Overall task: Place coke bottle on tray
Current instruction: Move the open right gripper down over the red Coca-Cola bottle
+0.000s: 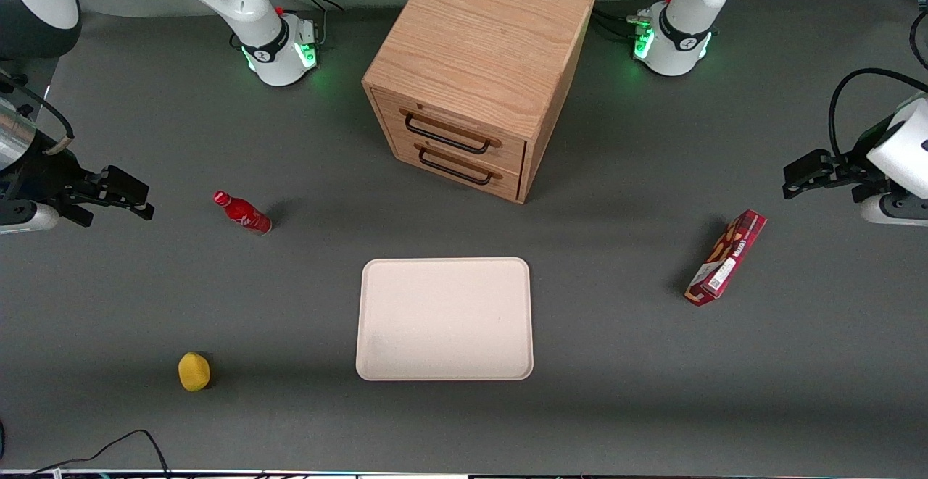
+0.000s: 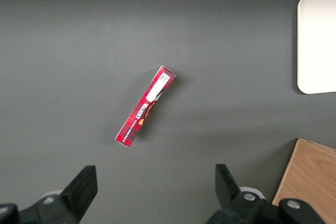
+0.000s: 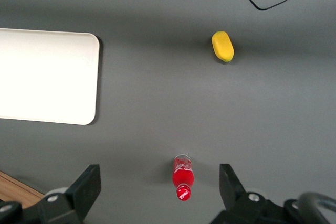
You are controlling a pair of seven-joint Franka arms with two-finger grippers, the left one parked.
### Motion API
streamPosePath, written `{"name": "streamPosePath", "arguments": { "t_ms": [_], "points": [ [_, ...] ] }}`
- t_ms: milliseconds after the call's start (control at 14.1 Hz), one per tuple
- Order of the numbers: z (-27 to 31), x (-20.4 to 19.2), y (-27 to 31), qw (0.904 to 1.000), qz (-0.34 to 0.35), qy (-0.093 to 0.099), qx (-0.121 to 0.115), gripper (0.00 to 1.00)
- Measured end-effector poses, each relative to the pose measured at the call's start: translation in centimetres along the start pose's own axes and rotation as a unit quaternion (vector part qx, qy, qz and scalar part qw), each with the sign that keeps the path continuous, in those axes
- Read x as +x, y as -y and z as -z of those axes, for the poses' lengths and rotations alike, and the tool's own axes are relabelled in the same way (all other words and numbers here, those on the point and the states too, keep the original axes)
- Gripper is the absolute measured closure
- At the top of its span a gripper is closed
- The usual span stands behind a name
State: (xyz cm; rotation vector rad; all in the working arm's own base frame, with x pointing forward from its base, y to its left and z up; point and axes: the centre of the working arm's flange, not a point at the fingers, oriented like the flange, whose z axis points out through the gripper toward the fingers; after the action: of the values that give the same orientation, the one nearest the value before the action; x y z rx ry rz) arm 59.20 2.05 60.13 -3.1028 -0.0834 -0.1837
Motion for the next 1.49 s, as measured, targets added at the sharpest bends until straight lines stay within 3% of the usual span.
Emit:
{"name": "streamPosePath", "arguments": {
  "t_ms": [1205, 1488],
  "points": [
    [-1.3, 0.4, -0.1, 0.9999, 0.0, 0.017, 0.001, 0.0],
    [-2.2, 0.3, -0.1, 0.9995, -0.001, 0.032, 0.001, 0.0]
  ]
}}
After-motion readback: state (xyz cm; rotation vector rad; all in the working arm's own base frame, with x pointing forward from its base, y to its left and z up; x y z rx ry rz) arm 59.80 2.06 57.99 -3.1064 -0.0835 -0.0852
